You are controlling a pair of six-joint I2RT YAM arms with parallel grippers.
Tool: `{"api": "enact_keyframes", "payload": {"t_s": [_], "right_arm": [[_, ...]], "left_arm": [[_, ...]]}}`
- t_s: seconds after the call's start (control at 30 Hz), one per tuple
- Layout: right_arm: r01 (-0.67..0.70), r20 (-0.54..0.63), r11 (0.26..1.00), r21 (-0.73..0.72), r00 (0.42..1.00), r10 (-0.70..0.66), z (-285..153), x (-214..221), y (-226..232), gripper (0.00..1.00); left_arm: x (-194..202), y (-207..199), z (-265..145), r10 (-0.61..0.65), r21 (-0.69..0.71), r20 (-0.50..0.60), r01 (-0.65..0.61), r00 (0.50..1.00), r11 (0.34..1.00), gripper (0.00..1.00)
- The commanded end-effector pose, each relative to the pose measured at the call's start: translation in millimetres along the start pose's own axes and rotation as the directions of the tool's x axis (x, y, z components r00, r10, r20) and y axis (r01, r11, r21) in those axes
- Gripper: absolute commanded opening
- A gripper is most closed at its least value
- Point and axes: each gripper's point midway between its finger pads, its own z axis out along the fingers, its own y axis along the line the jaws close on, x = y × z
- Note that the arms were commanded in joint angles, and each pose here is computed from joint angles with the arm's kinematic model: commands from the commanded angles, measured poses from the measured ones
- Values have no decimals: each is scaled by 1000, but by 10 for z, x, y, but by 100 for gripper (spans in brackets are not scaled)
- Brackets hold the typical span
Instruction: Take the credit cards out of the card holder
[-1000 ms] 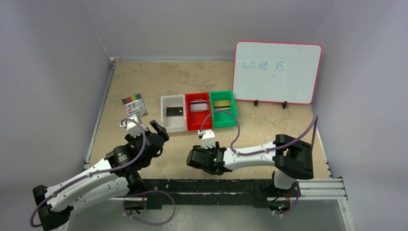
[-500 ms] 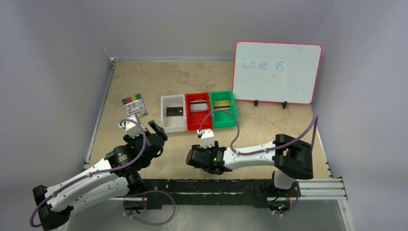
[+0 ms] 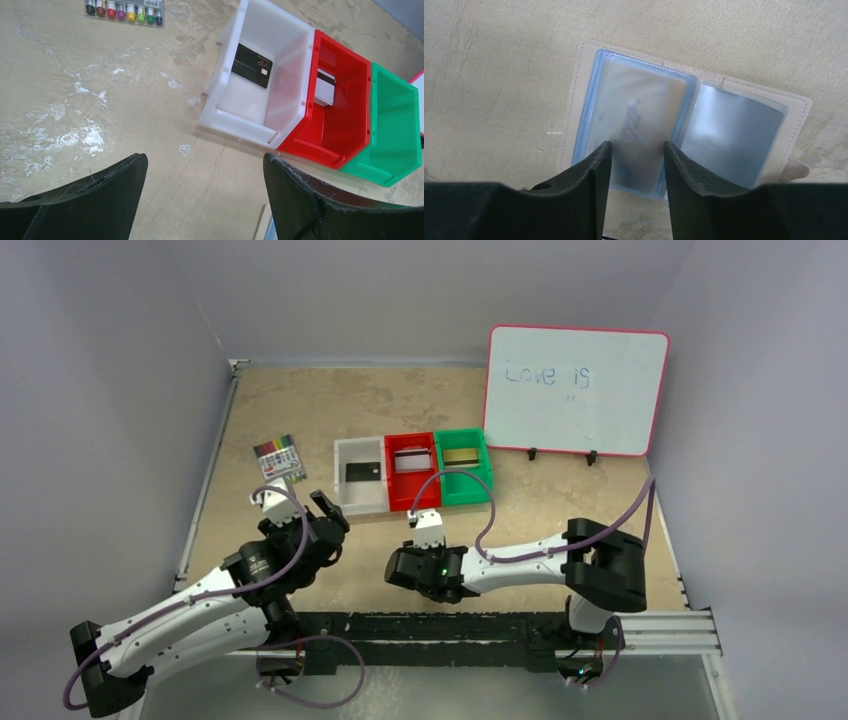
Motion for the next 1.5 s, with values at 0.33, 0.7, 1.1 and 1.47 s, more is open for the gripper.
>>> {"api": "enact_keyframes", "payload": {"t_s": [0.33,0.7,1.1,1.47], "right_arm": [[-44,29,999,-3,999,44,-112,-147,11,52],[-18,39,998,-66,999,21,-121,-239,227,56],[42,-17,998,36,999,-41,83,24,77,52],[7,-2,1000,-25,1000,-7,-2,-47,126,24]], "left_arm": [[-78,-146,8,-30,13,18,30,999,999,85],[-129,-134,-3,-31,11,34,31,999,999,85],[-158,-83,-22,-40,8,42,40,998,999,85],[-141,-105,-15,-32,9,35,32,999,999,85]]}}
